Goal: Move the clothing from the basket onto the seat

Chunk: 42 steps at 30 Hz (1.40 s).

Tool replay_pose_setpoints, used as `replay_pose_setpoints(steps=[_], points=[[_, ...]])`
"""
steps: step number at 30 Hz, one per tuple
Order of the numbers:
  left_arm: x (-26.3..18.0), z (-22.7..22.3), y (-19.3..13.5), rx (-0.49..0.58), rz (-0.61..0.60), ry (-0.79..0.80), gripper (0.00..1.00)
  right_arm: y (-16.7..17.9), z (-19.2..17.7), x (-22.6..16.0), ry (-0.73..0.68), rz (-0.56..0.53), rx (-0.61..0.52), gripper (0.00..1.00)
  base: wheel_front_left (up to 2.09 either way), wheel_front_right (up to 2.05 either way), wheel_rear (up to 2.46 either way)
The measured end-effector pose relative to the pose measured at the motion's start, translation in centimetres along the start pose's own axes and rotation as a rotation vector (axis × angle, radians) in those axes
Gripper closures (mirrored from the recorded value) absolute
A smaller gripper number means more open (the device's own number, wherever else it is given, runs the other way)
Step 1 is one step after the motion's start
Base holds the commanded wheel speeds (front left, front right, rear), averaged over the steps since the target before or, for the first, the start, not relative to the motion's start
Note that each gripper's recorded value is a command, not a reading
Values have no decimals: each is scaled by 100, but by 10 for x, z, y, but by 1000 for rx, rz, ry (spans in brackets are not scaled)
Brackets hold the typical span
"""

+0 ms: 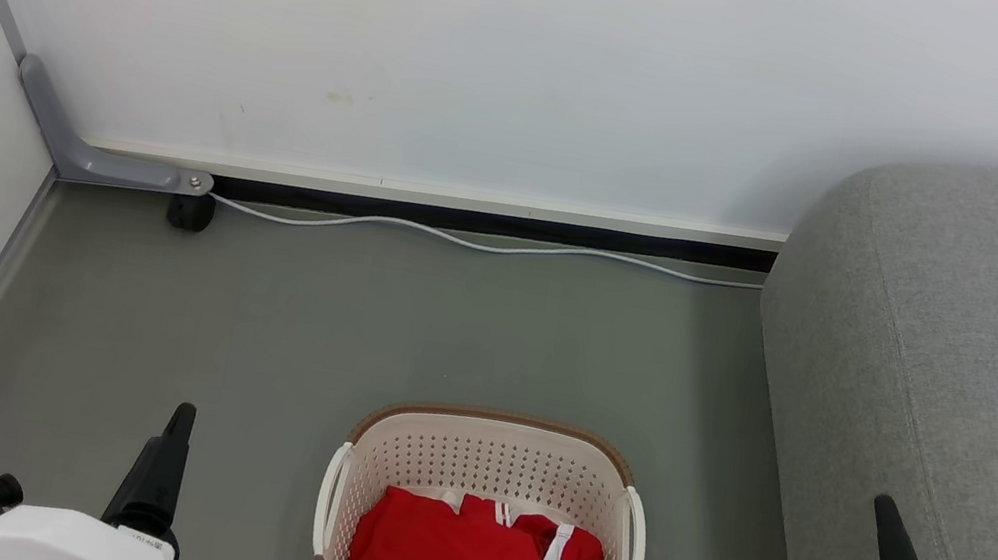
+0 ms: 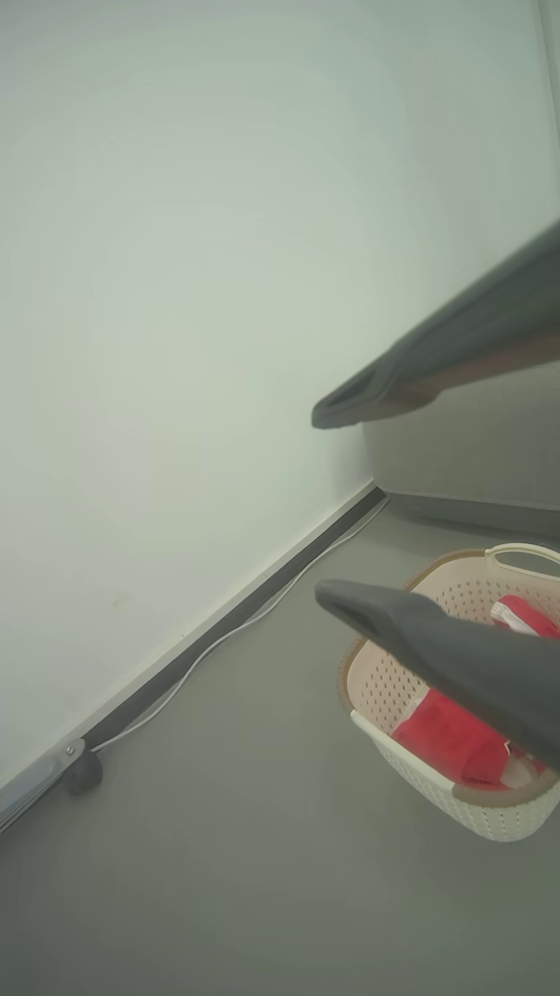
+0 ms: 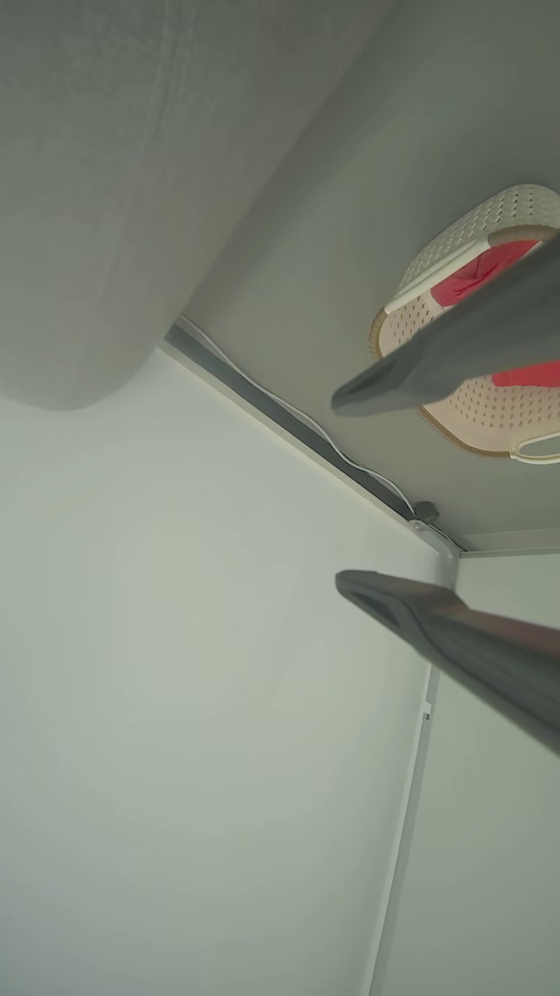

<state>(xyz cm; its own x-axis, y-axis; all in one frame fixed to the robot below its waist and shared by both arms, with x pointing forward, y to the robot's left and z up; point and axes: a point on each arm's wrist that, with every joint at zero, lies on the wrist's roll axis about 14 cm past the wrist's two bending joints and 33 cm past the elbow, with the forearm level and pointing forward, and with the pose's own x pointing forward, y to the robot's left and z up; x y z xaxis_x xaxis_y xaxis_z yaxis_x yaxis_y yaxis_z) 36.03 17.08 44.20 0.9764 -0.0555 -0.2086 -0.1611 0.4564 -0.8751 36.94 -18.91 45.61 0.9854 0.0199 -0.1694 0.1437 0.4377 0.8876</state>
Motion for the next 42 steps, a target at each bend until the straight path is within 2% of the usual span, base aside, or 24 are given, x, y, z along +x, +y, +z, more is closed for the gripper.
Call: replay_pose_setpoints(steps=[6, 42], points=[[0, 1, -1, 107, -6, -1, 0, 5, 0, 2, 5, 17, -123, 0, 0, 0, 0], [10, -3, -24, 577, -107, -11, 0, 25, 7, 7, -25, 106, -607, 0, 0, 0, 0]])
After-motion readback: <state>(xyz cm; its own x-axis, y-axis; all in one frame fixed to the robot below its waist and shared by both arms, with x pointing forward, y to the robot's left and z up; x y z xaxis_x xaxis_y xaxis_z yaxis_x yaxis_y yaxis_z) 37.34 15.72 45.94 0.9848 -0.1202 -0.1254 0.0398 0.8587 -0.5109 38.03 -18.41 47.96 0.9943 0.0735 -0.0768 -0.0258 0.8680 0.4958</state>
